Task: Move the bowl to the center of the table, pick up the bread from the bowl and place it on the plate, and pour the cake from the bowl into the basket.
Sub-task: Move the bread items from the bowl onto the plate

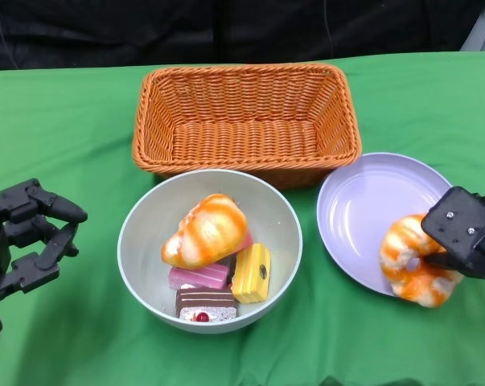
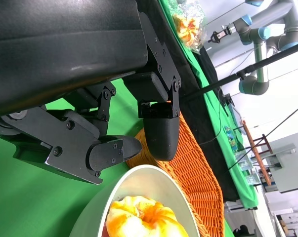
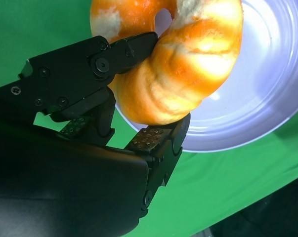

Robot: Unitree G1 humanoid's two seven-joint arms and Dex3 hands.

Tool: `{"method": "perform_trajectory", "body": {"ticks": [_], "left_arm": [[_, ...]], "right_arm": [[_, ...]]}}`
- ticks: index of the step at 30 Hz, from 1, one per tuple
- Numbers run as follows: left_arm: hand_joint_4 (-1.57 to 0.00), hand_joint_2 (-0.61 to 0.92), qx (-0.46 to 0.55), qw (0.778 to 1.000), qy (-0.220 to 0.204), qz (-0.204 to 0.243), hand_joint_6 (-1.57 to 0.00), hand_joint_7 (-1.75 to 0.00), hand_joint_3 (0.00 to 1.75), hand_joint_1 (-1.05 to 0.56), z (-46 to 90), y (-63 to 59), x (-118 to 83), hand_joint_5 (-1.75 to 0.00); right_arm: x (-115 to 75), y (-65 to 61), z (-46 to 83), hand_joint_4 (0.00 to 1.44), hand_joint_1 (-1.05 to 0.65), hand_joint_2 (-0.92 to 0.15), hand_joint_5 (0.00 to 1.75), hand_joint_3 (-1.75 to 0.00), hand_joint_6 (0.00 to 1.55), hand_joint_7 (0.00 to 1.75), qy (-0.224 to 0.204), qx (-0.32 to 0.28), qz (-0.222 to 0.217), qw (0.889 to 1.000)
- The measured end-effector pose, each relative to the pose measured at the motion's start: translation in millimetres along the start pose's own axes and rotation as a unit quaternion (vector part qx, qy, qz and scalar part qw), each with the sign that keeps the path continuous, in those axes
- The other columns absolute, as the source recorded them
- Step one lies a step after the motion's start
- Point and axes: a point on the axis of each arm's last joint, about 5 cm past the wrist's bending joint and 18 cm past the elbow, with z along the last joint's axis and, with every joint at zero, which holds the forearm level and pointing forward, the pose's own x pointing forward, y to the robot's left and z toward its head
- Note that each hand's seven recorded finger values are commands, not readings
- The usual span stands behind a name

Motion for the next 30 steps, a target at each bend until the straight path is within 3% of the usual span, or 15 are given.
{"method": "perform_trajectory", "body": {"ticks": [12,16,22,30], "left_arm": [[-0.79,0.75,-0.001,1.000,-0.001,-0.001,-0.80,-1.13,0.66,-0.06,0.4,-0.2,1.8,-1.43],[-0.79,0.76,0.000,1.000,0.000,-0.002,-0.79,-1.13,0.65,-0.06,0.4,-0.2,1.9,-1.43],[-0.80,0.77,0.002,1.000,0.000,-0.005,-0.79,-1.14,0.64,-0.06,0.3,-0.8,2.1,-1.43],[-0.83,0.76,0.004,1.000,0.003,-0.009,-0.81,-1.15,0.68,-0.04,-1.3,-2.0,2.5,-1.43]], "right_arm": [[-7.0,-4.3,15.8,0.68,-0.48,-0.92,0.07,-0.12,0.47,0.00,0.005,-0.023,0.029,0.999],[-8.4,-12.3,24.6,0.49,-0.62,-0.92,0.01,-0.20,0.37,0.00,0.000,-0.079,0.044,0.996],[-13.3,-23.7,33.0,0.45,-0.70,-0.92,0.00,-0.23,0.32,0.00,0.000,-0.126,0.060,0.990],[-20.4,-32.5,45.2,0.29,-0.76,-0.92,0.00,-0.25,0.22,0.00,-0.010,-0.135,0.067,0.989]]}}
